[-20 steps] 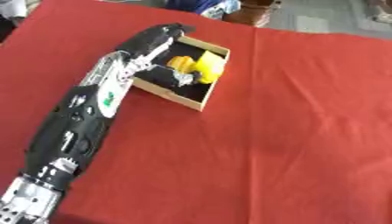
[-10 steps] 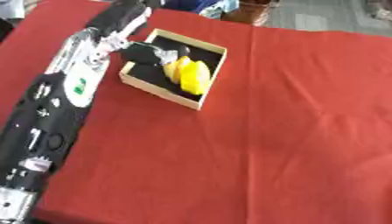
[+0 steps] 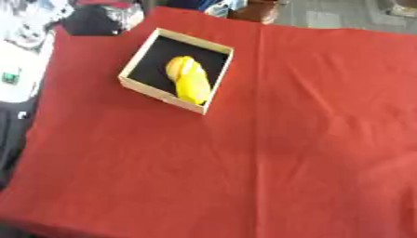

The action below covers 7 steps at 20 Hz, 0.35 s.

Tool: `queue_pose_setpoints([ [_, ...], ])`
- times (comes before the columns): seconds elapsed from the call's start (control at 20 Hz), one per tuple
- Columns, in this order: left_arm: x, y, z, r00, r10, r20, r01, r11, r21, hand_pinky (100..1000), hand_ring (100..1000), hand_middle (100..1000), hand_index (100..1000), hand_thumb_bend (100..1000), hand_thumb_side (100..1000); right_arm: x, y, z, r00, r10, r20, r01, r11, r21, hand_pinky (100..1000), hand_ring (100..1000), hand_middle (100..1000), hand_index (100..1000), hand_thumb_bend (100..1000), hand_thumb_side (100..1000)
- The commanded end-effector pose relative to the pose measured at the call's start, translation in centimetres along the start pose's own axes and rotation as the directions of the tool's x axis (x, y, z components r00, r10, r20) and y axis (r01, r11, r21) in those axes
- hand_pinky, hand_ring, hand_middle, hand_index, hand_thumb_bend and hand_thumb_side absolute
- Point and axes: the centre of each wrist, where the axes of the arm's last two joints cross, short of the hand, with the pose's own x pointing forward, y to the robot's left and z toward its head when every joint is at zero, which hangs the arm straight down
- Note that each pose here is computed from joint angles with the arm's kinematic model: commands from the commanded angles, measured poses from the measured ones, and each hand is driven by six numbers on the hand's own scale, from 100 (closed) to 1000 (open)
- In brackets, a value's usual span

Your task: Pick up objects on the table and place them in the box.

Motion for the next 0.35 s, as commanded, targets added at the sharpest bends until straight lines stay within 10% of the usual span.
queue_pose_setpoints([
  [0.05,2.8,4.0,1.3,0.993,0.096,0.070,-0.110,0.963,0.247,882,819,782,877,100,681,0.9,-0.7,-0.9,0.999,0.038,0.038,-0.039,0.999,0.011,907,987,761,890,100,554],
  [0.35,5.0,5.6,6.4,0.970,0.187,0.153,-0.239,0.832,0.501,876,824,785,883,100,701,1.4,-1.2,-2.3,0.993,0.064,0.100,-0.063,0.998,-0.015,904,974,764,887,100,552],
])
